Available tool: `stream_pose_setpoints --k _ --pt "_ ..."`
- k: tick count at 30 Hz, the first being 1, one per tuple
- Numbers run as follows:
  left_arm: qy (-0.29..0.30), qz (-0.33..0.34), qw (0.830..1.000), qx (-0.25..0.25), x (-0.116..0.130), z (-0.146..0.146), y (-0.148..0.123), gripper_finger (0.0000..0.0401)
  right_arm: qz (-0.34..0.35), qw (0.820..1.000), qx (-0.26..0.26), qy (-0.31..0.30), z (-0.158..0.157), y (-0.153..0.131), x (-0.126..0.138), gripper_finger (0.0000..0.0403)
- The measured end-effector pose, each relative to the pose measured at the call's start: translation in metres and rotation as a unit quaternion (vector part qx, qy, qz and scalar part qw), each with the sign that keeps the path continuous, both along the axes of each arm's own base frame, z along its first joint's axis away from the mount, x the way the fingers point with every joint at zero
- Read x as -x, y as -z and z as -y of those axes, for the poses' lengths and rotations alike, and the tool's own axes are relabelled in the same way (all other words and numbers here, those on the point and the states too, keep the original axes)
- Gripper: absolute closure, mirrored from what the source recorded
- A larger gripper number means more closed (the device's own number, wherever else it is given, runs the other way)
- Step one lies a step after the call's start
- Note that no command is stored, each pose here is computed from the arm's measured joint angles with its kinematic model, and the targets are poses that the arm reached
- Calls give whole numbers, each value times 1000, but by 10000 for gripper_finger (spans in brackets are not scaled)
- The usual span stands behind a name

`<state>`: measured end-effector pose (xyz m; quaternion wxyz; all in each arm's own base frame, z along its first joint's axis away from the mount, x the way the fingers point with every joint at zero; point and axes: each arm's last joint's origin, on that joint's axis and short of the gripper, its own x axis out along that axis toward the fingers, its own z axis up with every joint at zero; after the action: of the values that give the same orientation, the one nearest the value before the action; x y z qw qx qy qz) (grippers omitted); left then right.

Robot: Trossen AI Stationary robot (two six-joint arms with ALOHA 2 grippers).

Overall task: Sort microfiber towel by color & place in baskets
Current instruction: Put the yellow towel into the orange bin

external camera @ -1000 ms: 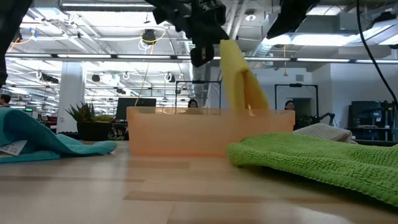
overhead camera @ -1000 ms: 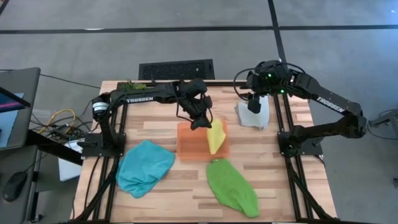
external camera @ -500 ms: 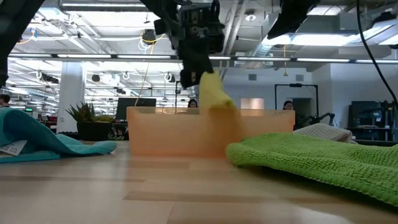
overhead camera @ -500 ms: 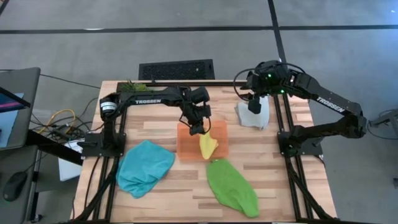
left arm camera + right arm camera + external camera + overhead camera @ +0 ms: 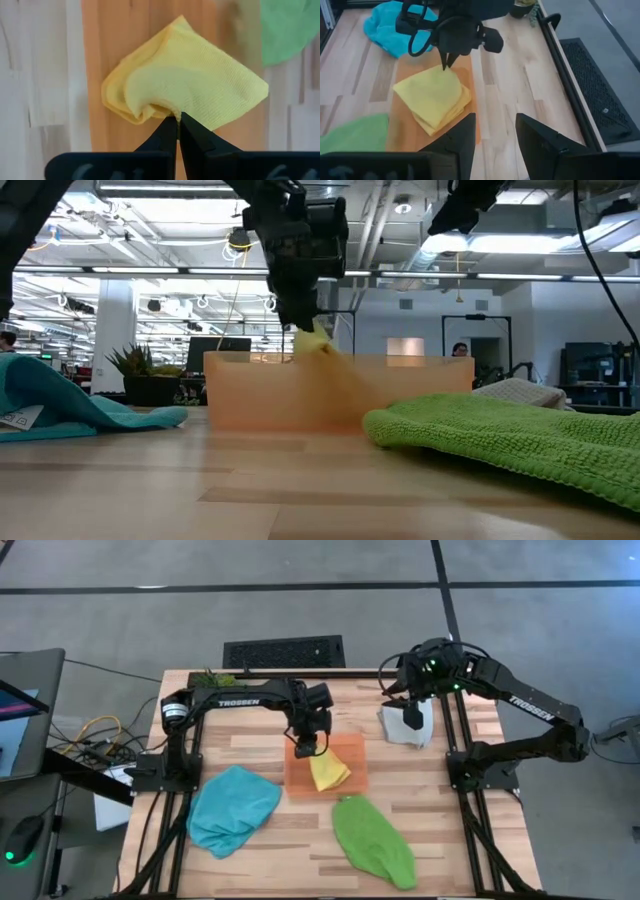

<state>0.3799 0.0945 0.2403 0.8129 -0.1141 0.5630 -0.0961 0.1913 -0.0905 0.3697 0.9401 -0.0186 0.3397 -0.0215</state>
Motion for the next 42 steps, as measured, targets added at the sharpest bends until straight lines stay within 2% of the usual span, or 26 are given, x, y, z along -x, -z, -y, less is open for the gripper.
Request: stream_pose_setpoints --k 6,11,17,26,35,42 --pt "38 -38 997 -54 7 0 3 401 0 1000 0 0 0 0 0 241" --pt "56 -36 996 -63 7 0 3 401 0 1000 0 0 0 0 0 242" --pt "44 -44 995 -77 7 0 4 401 0 1000 0 0 0 0 0 242" --pt "58 -45 994 -84 6 5 4 395 0 1000 1 0 0 0 0 242" --pt "36 -69 989 -126 8 5 4 303 0 1000 1 1 0 0 0 242" --pt "9 -91 990 -111 11 6 5 248 -1 1000 1 1 0 0 0 242"
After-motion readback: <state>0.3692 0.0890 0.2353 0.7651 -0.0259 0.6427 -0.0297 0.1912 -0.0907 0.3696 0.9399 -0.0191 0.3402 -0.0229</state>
